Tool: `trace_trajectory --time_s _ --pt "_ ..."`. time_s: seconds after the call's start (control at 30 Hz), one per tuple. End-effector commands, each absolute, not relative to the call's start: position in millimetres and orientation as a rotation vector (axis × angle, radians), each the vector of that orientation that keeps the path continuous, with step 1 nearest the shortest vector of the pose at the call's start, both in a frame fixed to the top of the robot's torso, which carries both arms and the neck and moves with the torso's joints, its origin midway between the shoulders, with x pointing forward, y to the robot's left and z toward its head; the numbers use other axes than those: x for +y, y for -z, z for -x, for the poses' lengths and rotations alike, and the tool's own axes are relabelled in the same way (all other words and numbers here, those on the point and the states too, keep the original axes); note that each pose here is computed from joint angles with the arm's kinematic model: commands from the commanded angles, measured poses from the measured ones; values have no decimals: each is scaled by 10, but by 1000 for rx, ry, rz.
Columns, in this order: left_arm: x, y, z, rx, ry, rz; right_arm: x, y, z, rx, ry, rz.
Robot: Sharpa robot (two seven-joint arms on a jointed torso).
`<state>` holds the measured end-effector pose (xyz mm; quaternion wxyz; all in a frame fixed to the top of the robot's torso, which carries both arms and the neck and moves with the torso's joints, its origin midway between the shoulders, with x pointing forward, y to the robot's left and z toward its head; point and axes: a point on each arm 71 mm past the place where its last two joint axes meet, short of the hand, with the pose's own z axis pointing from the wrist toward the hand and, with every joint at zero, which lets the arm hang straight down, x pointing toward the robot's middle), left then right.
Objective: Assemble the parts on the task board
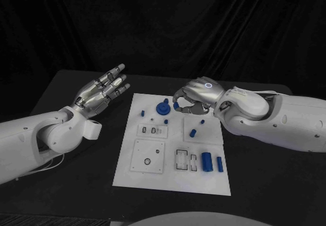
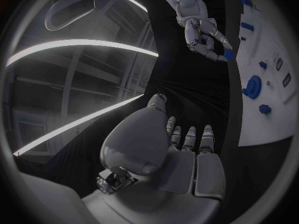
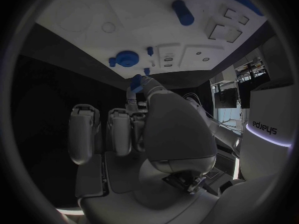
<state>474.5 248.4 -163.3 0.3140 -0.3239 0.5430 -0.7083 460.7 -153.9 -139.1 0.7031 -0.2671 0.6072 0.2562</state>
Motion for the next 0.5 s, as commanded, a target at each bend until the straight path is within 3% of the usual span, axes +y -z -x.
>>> trace_trajectory --time_s 0.03,0.5 --pt "2456 1629 -4738 1434 1893 844 -1436 1457 -4592 1397 -505 610" --pt "2447 1631 -4739 1439 1897 843 -973 1719 -4430 1451 -559 636"
